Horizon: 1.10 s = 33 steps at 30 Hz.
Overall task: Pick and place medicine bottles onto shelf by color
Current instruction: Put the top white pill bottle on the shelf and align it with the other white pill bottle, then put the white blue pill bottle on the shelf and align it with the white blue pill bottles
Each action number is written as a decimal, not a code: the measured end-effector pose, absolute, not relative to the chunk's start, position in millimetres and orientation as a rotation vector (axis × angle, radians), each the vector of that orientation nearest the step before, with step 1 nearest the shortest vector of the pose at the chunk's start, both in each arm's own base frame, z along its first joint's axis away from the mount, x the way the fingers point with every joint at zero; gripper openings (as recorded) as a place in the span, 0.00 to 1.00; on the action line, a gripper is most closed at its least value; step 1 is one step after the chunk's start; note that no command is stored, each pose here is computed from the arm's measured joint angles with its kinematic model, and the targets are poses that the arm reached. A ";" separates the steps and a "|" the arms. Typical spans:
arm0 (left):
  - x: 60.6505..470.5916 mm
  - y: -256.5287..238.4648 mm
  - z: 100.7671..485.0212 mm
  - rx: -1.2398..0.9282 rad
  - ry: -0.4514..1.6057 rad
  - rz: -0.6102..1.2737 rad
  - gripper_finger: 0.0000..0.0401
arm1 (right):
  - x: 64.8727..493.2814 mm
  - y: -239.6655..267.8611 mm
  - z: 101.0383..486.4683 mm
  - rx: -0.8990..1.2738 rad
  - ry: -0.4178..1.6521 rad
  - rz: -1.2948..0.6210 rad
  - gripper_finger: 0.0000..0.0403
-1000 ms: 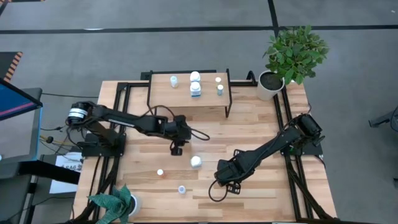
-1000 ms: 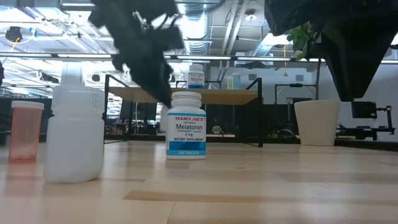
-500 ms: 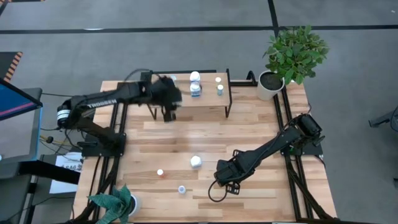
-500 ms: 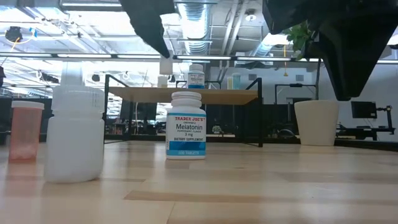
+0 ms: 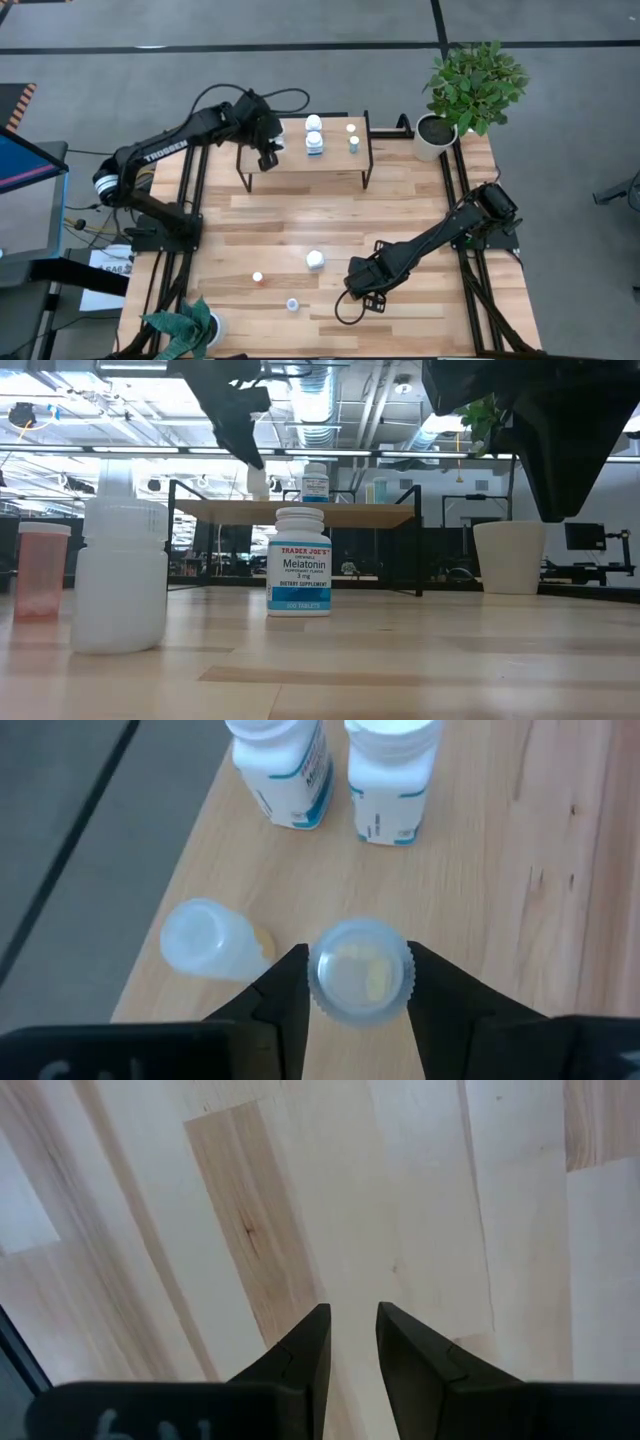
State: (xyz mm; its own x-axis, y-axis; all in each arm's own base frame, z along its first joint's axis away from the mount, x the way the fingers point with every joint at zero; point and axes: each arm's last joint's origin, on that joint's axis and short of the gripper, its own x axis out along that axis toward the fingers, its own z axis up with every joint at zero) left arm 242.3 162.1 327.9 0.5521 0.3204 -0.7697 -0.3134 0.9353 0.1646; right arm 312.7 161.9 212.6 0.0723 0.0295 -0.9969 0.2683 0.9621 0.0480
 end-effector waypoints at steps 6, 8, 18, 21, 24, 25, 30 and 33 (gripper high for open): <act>251.3 167.8 312.8 -0.018 0.965 0.356 0.29 | 313.0 162.0 212.6 0.244 1.490 -0.181 0.27; 254.8 168.5 311.0 -0.013 0.958 0.355 0.29 | 312.9 161.9 212.6 0.243 1.490 -0.182 0.27; 255.7 169.4 309.5 -0.015 0.964 0.363 0.34 | 313.0 162.0 212.6 0.245 1.489 -0.181 0.27; 255.7 169.5 309.6 -0.014 0.964 0.366 0.39 | 313.0 162.0 212.6 0.244 1.489 -0.181 0.27; 255.8 169.5 309.6 -0.014 0.963 0.367 0.45 | 313.0 162.1 212.6 0.245 1.489 -0.181 0.27; 255.8 169.6 309.7 -0.014 0.963 0.367 0.47 | 313.0 162.0 212.6 0.245 1.489 -0.181 0.27; 256.0 169.6 311.5 -0.019 0.955 0.372 0.52 | 312.9 162.3 212.6 0.251 1.489 -0.185 0.27; 256.8 170.0 321.9 -0.013 0.931 0.379 0.53 | 312.0 164.1 212.6 0.247 1.489 -0.181 0.27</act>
State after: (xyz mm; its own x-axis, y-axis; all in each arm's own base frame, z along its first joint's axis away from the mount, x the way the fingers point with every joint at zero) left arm 256.8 170.0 321.9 0.5359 0.3124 -0.7843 -0.3237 0.9340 0.1508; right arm 312.0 164.1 212.6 0.0753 0.0321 -0.9966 0.2698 0.9615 0.0514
